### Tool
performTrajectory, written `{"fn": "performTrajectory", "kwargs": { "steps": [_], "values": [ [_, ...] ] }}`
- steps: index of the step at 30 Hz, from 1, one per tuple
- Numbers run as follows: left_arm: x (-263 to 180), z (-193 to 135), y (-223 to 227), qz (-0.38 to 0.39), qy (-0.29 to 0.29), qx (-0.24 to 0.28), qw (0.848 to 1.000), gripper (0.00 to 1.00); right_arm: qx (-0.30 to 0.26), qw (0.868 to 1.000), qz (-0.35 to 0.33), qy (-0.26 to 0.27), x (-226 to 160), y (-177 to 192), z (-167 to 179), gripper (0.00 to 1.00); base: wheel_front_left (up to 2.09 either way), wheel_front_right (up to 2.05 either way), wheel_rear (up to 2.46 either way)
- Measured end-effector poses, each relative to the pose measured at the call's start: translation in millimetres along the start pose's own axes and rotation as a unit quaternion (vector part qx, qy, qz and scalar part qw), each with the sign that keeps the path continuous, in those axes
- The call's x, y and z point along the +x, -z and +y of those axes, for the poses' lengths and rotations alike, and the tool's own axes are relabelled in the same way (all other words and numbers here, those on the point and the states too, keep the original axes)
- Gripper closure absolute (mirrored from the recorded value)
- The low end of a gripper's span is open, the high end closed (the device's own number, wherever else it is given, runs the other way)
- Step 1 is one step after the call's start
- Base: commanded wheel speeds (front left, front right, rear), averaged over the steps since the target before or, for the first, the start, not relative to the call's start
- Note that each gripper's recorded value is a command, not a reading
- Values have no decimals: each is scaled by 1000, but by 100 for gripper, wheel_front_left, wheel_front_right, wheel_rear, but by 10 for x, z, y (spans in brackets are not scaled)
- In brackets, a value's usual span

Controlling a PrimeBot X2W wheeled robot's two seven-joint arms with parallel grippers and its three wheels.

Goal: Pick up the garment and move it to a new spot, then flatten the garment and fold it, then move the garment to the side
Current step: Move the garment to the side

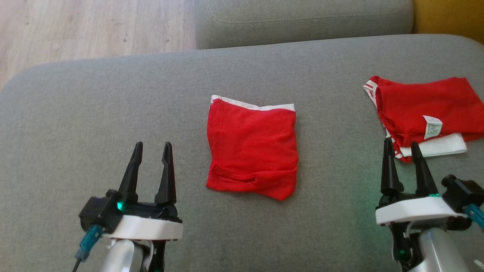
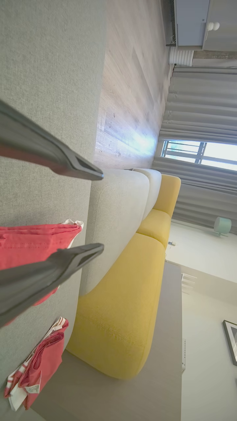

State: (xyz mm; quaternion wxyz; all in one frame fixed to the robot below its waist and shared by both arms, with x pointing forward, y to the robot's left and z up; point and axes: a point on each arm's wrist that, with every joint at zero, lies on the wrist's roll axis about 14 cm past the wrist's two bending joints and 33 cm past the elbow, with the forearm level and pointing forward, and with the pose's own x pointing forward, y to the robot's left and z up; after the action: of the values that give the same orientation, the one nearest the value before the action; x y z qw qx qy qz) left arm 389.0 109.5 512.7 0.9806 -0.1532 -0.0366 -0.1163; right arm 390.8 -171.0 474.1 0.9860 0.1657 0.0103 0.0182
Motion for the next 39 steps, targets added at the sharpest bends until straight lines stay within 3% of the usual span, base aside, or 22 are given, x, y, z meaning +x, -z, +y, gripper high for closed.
{"fn": "performTrajectory", "kwargs": {
  "steps": [8, 17, 29, 39],
  "values": [
    [-22, 68, 47, 7, -10, -1, 1000, 0, -4, 1000, 10, -15, 107, 59, 93, 0, 0, 0, 0],
    [-58, 155, 90, 14, -23, -4, 1000, 0, 3, 993, 102, -57, 268, 497, 393, 0, 0, 0, 0],
    [-125, 395, 148, 26, -60, -7, 998, 0, 69, 964, 234, -110, 386, 1234, 933, 0, 0, 0, 0],
    [-162, 498, 179, 33, -76, -2, 997, 0, 84, 946, 285, -131, 622, 1458, 1143, 0, 0, 0, 0]
  ]
}}
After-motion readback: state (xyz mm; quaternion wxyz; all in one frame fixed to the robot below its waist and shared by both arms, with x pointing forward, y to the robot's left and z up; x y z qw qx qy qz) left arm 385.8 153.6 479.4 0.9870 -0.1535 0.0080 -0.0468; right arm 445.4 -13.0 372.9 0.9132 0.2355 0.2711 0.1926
